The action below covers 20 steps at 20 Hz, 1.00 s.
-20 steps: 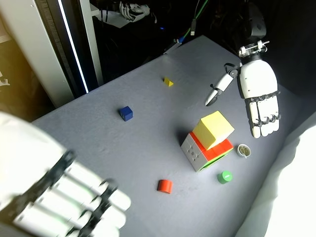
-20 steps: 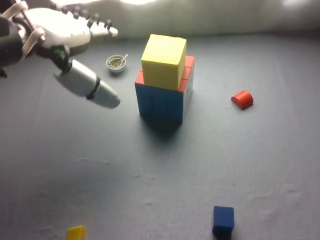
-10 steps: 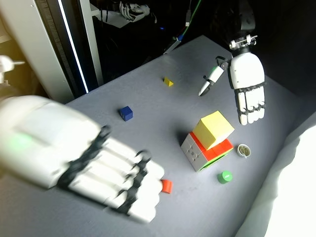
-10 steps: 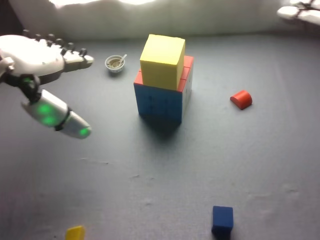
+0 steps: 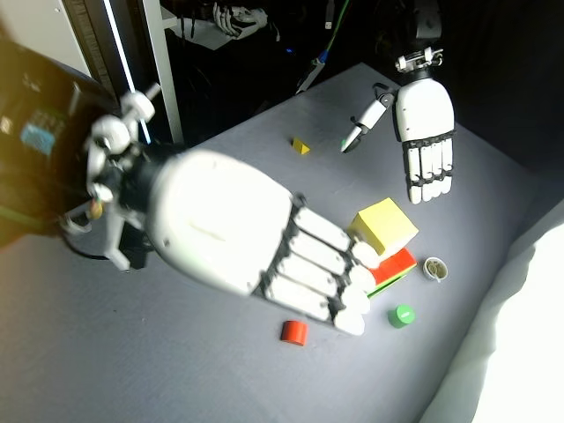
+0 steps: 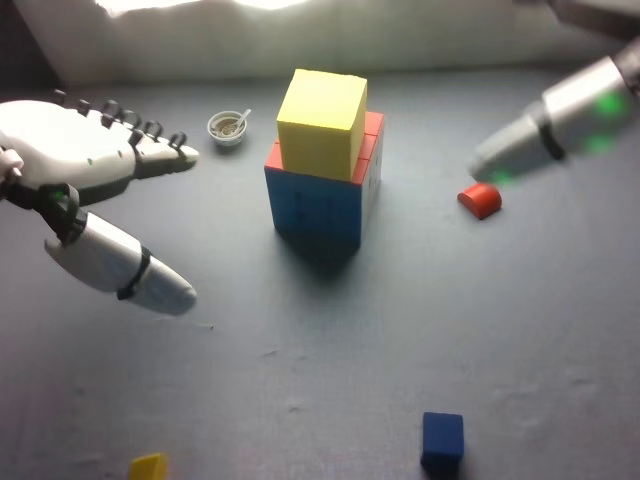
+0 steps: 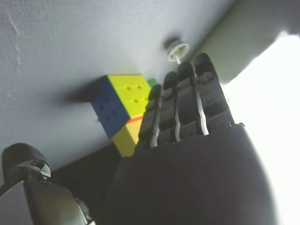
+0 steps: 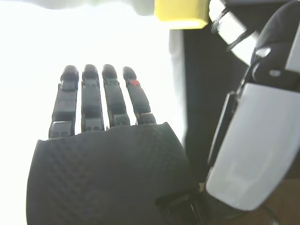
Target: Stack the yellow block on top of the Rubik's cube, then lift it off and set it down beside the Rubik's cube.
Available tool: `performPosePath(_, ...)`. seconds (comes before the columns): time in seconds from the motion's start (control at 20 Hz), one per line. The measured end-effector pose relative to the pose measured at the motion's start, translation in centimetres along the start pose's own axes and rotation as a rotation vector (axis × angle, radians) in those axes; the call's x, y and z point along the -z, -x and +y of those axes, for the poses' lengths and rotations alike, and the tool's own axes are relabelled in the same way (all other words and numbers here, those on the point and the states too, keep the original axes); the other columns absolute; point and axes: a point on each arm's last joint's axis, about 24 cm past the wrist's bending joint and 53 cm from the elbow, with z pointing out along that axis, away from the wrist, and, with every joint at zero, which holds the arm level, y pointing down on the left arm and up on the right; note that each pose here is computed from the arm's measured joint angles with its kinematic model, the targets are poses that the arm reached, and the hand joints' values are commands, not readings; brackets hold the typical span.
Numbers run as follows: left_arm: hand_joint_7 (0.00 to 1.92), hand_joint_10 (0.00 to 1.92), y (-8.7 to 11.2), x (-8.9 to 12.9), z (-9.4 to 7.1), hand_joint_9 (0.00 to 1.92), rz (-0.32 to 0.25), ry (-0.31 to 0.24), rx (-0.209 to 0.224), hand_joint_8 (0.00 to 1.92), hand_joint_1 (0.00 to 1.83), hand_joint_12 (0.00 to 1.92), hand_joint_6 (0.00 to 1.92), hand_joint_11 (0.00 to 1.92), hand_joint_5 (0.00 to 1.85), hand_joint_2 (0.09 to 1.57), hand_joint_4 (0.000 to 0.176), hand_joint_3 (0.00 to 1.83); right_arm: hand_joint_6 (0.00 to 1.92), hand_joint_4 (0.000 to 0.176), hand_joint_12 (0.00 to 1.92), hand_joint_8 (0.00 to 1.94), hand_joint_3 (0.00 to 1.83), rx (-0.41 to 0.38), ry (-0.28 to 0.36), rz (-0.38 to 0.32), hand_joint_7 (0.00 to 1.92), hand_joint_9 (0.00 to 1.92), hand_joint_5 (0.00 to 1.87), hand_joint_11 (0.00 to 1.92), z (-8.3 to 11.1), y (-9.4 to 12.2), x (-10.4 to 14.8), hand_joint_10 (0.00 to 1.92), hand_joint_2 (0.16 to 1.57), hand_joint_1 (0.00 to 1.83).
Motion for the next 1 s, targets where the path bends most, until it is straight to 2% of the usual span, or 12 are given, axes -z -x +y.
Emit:
performPosePath(0.1,0.11,0.01,-0.5,0.5,-0.9,0.12,0.010,-0.021,0.001,0.01,0.27,0.05,0.01,0.11,0.06,0.79,0.000,0.00,0.00,0.000,0.00,0.00,0.00,-0.046,-0.003,0.027,0.00,0.00,0.00,0.00,0.1,-0.8,-1.7,0.00,0.63,0.89)
performPosePath(0.2,0.09,0.00,-0.4,1.3,-0.8,0.11,0.011,-0.024,0.000,0.00,0.28,0.05,0.00,0.10,0.05,0.79,0.000,0.00,0.00,0.000,0.00,0.00,0.00,-0.082,-0.001,0.099,0.00,0.00,0.00,0.00,0.2,-3.0,-3.2,0.00,0.66,0.93)
performPosePath(0.25,0.08,0.00,-0.5,1.4,-1.0,0.11,0.013,-0.029,0.000,0.00,0.30,0.04,0.00,0.10,0.05,0.79,0.000,0.00,0.00,0.000,0.00,0.00,0.00,-0.086,0.004,0.112,0.00,0.00,0.00,0.00,0.4,-3.4,-3.6,0.00,0.67,0.94)
performPosePath(0.35,0.10,0.01,-1.1,1.7,-1.8,0.13,0.028,-0.050,-0.002,0.01,0.24,0.05,0.01,0.12,0.06,0.79,0.000,0.00,0.00,0.000,0.00,0.00,0.00,-0.088,0.014,0.126,0.00,0.00,0.00,0.00,1.0,-4.3,-4.3,0.00,0.66,1.00)
performPosePath(0.45,0.13,0.01,-1.8,2.2,-3.2,0.15,0.049,-0.095,-0.002,0.01,0.23,0.06,0.01,0.13,0.09,0.79,0.000,0.00,0.00,0.000,0.00,0.00,0.01,-0.092,0.014,0.133,0.00,0.00,0.00,0.00,1.1,-5.0,-4.9,0.00,0.68,0.96)
performPosePath(0.7,0.13,0.01,-2.3,3.4,-4.9,0.15,0.075,-0.182,-0.047,0.01,0.22,0.05,0.01,0.14,0.08,0.80,0.000,0.00,0.00,0.000,0.00,0.00,0.01,-0.119,-0.010,0.130,0.00,0.00,0.00,0.00,0.5,-6.4,-6.9,0.00,0.69,0.98)
performPosePath(0.8,0.13,0.01,-2.6,3.9,-6.3,0.15,0.090,-0.245,-0.079,0.00,0.20,0.05,0.00,0.14,0.08,0.79,0.000,0.00,0.00,0.000,0.00,0.00,0.01,-0.133,-0.007,0.140,0.00,0.00,0.00,0.00,0.8,-7.1,-7.7,0.00,0.69,1.00)
performPosePath(0.9,0.15,0.01,-2.9,4.5,-8.5,0.16,0.099,-0.342,-0.080,0.01,0.23,0.05,0.01,0.14,0.10,0.79,0.000,0.00,0.00,0.000,0.00,0.00,0.01,-0.161,-0.017,0.161,0.00,0.00,0.00,0.00,0.6,-8.4,-8.4,0.00,0.70,0.99)
performPosePath(1.0,0.13,0.00,-3.0,5.2,-9.9,0.15,0.102,-0.408,-0.087,0.00,0.24,0.04,0.00,0.12,0.09,0.79,0.000,0.00,0.00,0.000,0.00,0.00,0.00,-0.173,-0.027,0.173,0.00,0.00,0.00,0.00,0.3,-9.2,-8.7,0.00,0.68,0.97)
